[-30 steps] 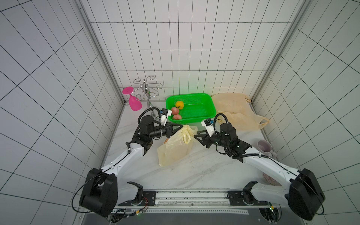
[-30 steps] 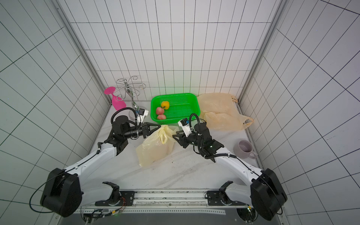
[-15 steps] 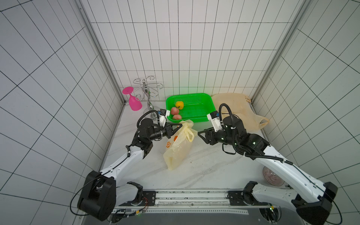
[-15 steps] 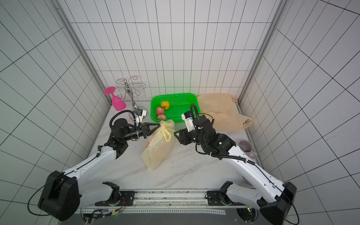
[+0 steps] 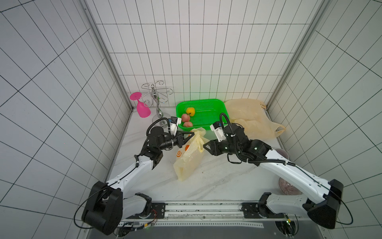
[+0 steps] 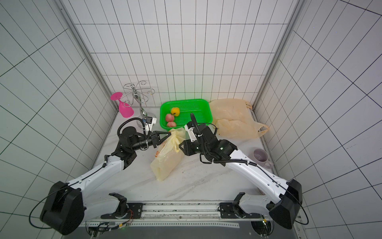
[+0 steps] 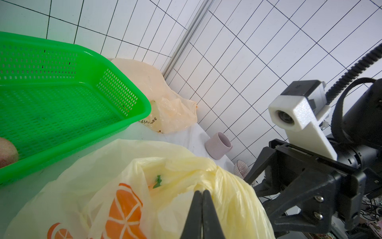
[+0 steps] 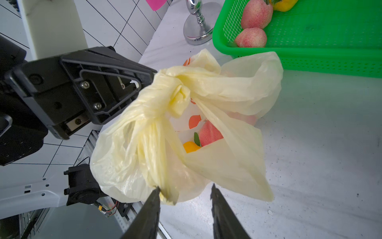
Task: Place the peach into a plastic bag & tie a knot
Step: Tie the plastic bag at the center of the board.
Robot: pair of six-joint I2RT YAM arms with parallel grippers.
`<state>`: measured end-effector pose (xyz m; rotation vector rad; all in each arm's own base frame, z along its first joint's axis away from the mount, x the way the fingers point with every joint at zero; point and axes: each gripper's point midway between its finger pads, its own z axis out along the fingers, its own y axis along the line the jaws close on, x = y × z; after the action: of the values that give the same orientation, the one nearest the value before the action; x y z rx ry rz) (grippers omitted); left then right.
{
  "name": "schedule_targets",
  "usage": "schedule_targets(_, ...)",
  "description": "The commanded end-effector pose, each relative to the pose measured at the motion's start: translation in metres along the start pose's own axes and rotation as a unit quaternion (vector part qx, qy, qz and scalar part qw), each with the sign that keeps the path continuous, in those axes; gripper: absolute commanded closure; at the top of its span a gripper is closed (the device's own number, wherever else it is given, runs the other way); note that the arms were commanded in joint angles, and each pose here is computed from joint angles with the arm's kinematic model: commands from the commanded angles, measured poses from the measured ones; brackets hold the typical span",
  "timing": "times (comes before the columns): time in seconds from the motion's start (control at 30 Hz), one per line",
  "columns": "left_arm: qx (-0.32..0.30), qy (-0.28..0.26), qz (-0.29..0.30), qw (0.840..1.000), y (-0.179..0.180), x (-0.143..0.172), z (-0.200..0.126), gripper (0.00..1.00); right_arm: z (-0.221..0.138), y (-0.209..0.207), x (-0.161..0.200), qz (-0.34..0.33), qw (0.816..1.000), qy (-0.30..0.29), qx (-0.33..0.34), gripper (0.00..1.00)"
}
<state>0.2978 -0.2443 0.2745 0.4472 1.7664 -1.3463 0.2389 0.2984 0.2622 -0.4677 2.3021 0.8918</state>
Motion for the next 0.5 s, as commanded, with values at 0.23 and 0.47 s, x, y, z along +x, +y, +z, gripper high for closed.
schedule_targets(0.23, 0.003, -0.01, 0.014, 1.0, -0.006, -0.005, -0.002, 1.0, -0.029, 0.042, -0.041, -0.015, 0.997, -0.051, -0.047, 0.53)
schedule_targets(0.47, 0.008, -0.011, 0.015, 1.0, -0.011, -0.008, -0.003, 1.0, -0.005, 0.026, -0.027, -0.01, 0.999, -0.033, -0.017, 0.75)
